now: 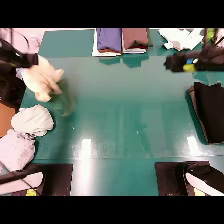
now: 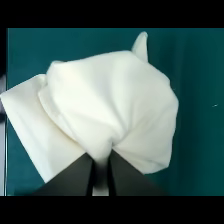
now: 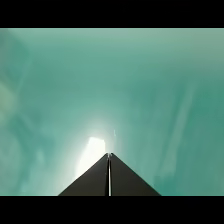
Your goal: Fold the shirts.
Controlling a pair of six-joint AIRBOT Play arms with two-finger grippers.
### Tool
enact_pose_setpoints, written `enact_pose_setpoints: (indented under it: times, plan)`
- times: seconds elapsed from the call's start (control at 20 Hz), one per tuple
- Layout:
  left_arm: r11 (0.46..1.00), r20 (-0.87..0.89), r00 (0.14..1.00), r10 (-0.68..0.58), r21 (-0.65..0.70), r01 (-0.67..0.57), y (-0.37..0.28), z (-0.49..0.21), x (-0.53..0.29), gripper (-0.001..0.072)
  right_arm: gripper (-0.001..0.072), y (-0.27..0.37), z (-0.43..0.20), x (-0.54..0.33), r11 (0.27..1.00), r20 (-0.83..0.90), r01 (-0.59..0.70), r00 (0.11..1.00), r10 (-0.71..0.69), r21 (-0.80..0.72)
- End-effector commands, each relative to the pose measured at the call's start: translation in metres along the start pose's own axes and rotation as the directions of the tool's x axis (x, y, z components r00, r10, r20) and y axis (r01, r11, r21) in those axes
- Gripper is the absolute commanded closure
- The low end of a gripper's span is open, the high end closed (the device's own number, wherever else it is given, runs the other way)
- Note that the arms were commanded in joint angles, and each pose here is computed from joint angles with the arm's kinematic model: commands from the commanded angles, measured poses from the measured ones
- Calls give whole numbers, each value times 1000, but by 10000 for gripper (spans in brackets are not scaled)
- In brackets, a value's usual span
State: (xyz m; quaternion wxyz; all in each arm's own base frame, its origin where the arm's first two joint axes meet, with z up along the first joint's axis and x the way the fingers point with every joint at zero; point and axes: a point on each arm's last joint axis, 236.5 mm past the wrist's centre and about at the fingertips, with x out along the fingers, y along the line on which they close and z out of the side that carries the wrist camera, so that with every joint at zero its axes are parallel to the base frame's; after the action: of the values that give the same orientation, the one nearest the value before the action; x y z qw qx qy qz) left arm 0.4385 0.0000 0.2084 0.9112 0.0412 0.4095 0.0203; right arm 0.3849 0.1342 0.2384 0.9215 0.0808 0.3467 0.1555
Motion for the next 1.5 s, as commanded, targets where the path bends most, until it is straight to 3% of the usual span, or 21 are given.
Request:
enact_pose_setpoints:
  times: [0.0, 0.2, 0.35, 0.55, 0.65, 0.7, 0.75, 0.85, 1.1, 1.25, 1.45]
  plan:
    - [990, 220, 969, -111, 111, 88, -43, 21, -115, 680, 695, 18, 56, -46, 999, 165, -26, 986, 32, -37]
    - [927, 177, 934, -309, 276, 254, -129, -5, -150, 679, 695, 30, 88, -83, 997, 271, -37, 961, 54, -69]
    - [842, 71, 905, -420, 402, 360, -204, -30, -143, 679, 695, 29, 98, -96, 996, 307, -17, 951, 42, -83]
    - [704, -151, 877, -457, 541, 460, -303, -88, -100, 677, 696, 29, 93, -96, 996, 285, -15, 958, 38, -84]
    - [661, -250, 869, -428, 568, 489, -337, -118, -68, 669, 696, 28, 89, -94, 996, 265, -12, 964, 34, -83]
    - [653, -286, 858, -427, 559, 511, -349, -128, -55, 424, 695, 28, 87, -94, 996, 256, -12, 966, 33, -83]
    - [658, -309, 857, -413, 549, 515, -354, -135, -42, 96, 695, 27, 85, -94, 996, 250, -11, 968, 32, -83]
    - [693, -307, 884, -352, 550, 467, -338, -130, -25, 88, 696, 27, 84, -93, 997, 247, -11, 969, 32, -83]
    - [877, -329, 918, -222, 343, 335, -229, -96, 22, 87, 695, 27, 84, -93, 997, 246, -12, 969, 32, -82]
    - [897, -386, 867, -314, 178, 404, -225, -123, 65, 87, 696, 27, 84, -92, 997, 243, -12, 969, 32, -82]
    - [894, -500, 799, -334, 101, 437, -241, -198, 116, 87, 696, 26, 83, -89, 997, 238, -11, 971, 30, -81]
